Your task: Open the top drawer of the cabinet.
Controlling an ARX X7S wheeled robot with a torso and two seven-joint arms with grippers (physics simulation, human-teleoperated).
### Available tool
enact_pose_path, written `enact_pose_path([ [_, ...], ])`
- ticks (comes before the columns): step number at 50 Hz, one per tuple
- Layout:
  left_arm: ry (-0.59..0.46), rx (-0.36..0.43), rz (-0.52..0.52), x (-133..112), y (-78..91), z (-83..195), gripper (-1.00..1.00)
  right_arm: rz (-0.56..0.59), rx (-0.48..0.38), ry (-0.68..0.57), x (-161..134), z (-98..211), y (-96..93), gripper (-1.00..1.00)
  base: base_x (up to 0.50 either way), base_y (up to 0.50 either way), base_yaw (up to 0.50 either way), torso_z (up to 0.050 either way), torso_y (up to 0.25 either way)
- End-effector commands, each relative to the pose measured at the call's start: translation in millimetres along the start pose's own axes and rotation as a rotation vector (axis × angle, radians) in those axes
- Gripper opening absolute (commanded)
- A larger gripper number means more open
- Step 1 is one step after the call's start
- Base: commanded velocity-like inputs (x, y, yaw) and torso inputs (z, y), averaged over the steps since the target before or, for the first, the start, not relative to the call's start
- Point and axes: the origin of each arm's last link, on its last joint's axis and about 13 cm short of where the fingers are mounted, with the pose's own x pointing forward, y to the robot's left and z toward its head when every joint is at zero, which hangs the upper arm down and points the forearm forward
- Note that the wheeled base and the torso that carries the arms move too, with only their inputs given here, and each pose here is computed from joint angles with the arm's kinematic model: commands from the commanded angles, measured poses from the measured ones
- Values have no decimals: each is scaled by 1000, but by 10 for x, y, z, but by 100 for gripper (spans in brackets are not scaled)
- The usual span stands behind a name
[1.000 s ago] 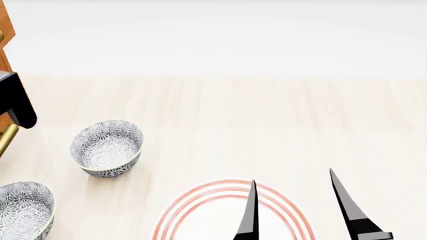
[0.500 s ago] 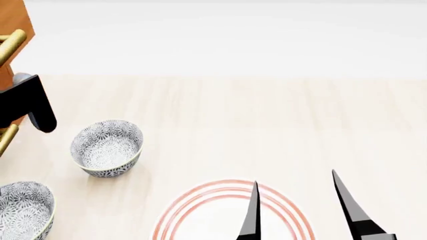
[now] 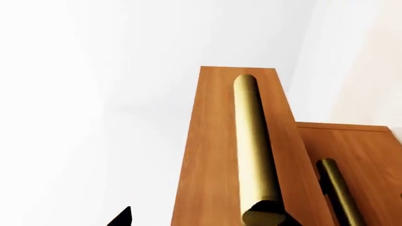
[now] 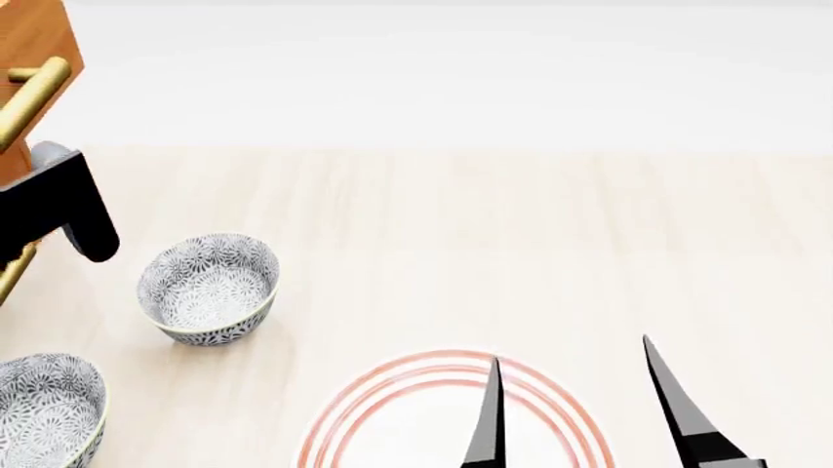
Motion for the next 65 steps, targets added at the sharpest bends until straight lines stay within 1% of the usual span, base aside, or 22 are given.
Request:
enact_pose_path([
  [1, -103, -1, 159, -343, 110, -29, 100, 5, 2, 2, -8, -10, 14, 100, 0, 0, 0, 0, 0],
  [7, -184, -31, 168, -641, 125, -77, 100, 7, 2, 2, -11, -13, 22, 100, 0, 0, 0, 0, 2],
  [17, -238, -52, 174, -860, 75, -135, 100, 8, 0, 2, -15, -14, 25, 100, 0, 0, 0, 0, 1],
  [20, -270, -114, 157, -928, 132, -151, 100, 9, 2, 4, -17, -15, 30, 100, 0, 0, 0, 0, 0],
  [24, -292, -224, 155, -940, 227, -158, 100, 12, 2, 4, -20, -14, 34, 100, 0, 0, 0, 0, 0],
  [25, -302, -310, 121, -940, 273, -155, 100, 12, 2, 4, -21, -16, 35, 100, 0, 0, 0, 0, 0],
  [26, -298, -325, 123, -937, 294, -158, 100, 12, 2, 4, -21, -16, 34, 100, 0, 0, 0, 0, 0],
  [27, -299, -383, 102, -929, 330, -162, 100, 12, 1, 5, -22, -17, 34, 100, 0, 0, 0, 0, 0],
  [30, -291, -448, 82, -912, 382, -171, 100, 14, 2, 7, -22, -18, 35, 100, 0, 0, 0, 0, 0],
  [32, -283, -524, 63, -896, 462, -176, 100, 15, 0, 7, -20, -17, 34, 100, 0, 0, 0, 0, 0],
  [35, -269, -579, 41, -864, 585, -187, 100, 16, -1, 9, -17, -13, 34, 100, 0, 0, 0, 0, 0],
  [38, -236, -614, 5, -797, 608, -195, 100, 18, 0, 8, -15, -6, 34, 100, 0, 0, 0, 0, 0],
  [41, -171, -688, -39, -631, 618, -211, 100, 18, -2, 9, -12, -7, 28, 100, 0, 0, 0, 0, 0],
  [48, -108, -821, -141, -455, 720, -216, 100, 20, -5, 9, -6, -4, 27, 100, 0, 0, 0, 0, 0],
  [49, -96, -889, -185, -428, 769, -217, 100, 22, -5, 10, -3, -6, 29, 100, 0, 0, 0, 0, 0],
  [51, -85, -941, -219, -409, 800, -222, 100, 23, -6, 10, -3, -3, 29, 100, 0, 0, 0, 0, 0],
  [52, -69, -1004, -273, -391, 833, -230, 100, 23, -6, 10, 0, -1, 28, 100, 0, 0, 0, 0, 0],
  [56, -59, -1171, -400, -412, 937, -243, 100, 25, -9, 11, 0, 0, 31, 100, 0, 0, 0, 0, 0],
  [58, -49, -1224, -433, -409, 983, -250, 100, 27, -10, 10, -2, 1, 34, 100, 0, 0, 0, 0, 0],
  [62, -25, -1435, -618, -383, 1106, -271, 100, 29, -10, 11, -3, 2, 38, 100, 0, 0, 0, 0, 0],
  [63, -12, -1446, -607, -414, 1130, -280, 100, 29, -11, 11, -3, 4, 38, 100, 0, 0, 0, 0, 0],
  [65, 9, -1525, -641, -422, 1167, -281, 100, 31, -12, 10, -1, 5, 39, 100, 0, 0, 0, 0, 0],
])
